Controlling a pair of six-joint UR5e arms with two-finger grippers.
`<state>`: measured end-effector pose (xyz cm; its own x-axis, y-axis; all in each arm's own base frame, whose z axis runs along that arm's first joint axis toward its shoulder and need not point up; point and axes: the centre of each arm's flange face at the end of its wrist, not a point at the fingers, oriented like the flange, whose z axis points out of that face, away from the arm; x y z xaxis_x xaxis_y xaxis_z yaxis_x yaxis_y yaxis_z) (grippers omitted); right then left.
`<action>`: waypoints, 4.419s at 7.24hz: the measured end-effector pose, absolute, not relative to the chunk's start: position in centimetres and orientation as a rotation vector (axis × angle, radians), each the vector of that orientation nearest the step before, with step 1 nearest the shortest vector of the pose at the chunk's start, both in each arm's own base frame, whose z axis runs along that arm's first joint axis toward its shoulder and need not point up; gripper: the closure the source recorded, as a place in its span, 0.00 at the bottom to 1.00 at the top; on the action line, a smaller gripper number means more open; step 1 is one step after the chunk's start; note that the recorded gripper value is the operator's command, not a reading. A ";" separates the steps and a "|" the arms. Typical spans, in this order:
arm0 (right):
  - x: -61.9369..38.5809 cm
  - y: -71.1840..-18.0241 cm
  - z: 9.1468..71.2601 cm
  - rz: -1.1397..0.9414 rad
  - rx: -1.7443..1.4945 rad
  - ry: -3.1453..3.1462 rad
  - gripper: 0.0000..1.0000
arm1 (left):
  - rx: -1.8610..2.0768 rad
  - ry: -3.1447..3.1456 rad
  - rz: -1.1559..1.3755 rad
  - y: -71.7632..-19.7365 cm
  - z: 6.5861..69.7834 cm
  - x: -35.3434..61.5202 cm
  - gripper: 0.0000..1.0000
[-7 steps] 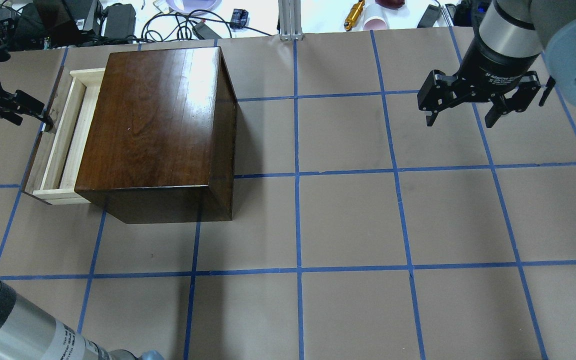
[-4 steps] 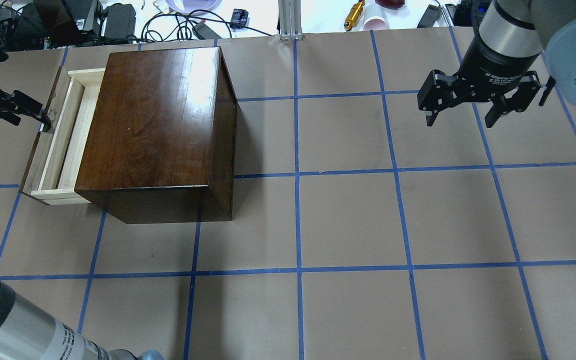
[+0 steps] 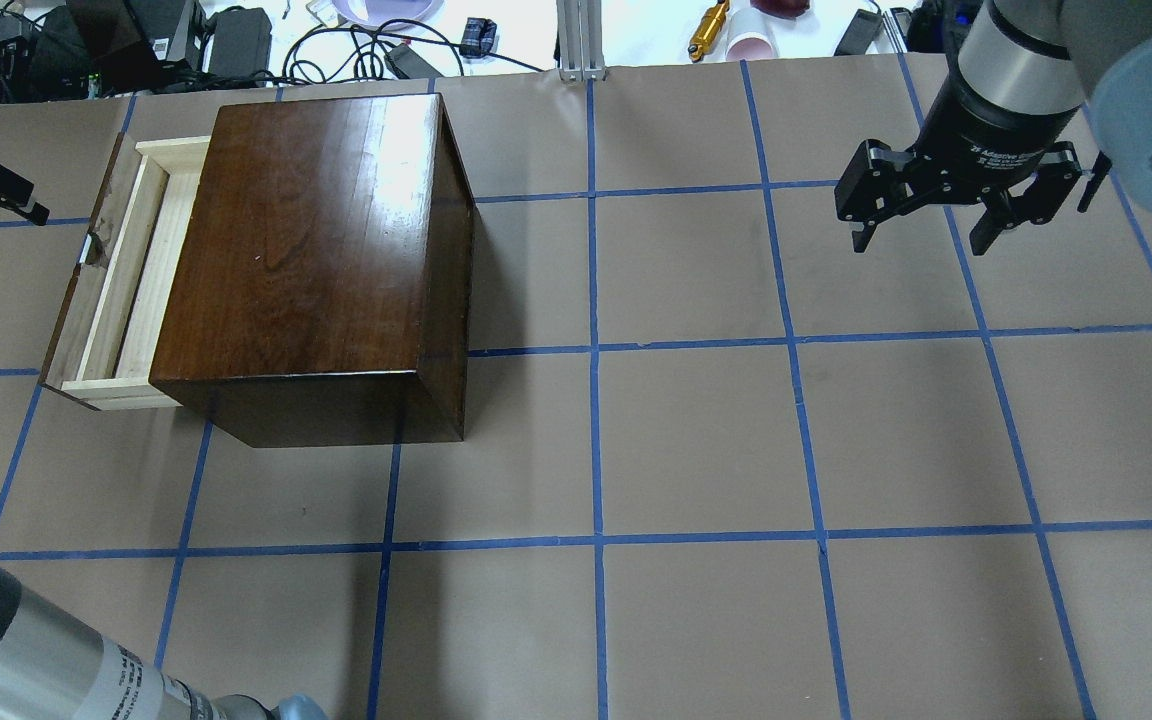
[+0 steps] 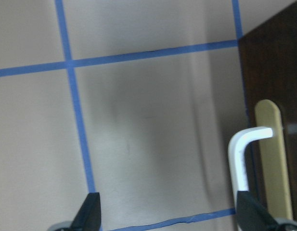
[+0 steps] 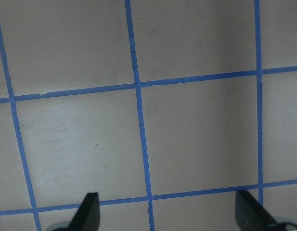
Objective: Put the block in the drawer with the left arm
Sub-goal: 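Release the handle and move the left gripper over the yellow cube, then lower and grasp the yellow cube with the left gripper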
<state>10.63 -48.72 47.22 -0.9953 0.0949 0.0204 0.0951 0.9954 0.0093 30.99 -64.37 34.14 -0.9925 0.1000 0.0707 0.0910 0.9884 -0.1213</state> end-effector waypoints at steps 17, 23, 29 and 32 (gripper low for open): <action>10.6 -48.7 47.2 -0.016 -0.149 -3.118 0.00 | -0.253 -3.218 0.399 -66.0 28.5 49.9 0.00; 10.6 -48.7 47.2 -0.016 -0.149 -3.118 0.00 | -0.335 -3.210 0.518 -69.6 22.9 53.3 0.00; 10.6 -48.7 47.2 -0.016 -0.149 -3.118 0.00 | -0.356 -3.210 0.523 -70.9 18.9 54.6 0.08; 10.6 -48.7 47.2 -0.017 -0.149 -3.118 0.00 | -0.359 -3.207 0.516 -70.9 18.1 54.7 1.00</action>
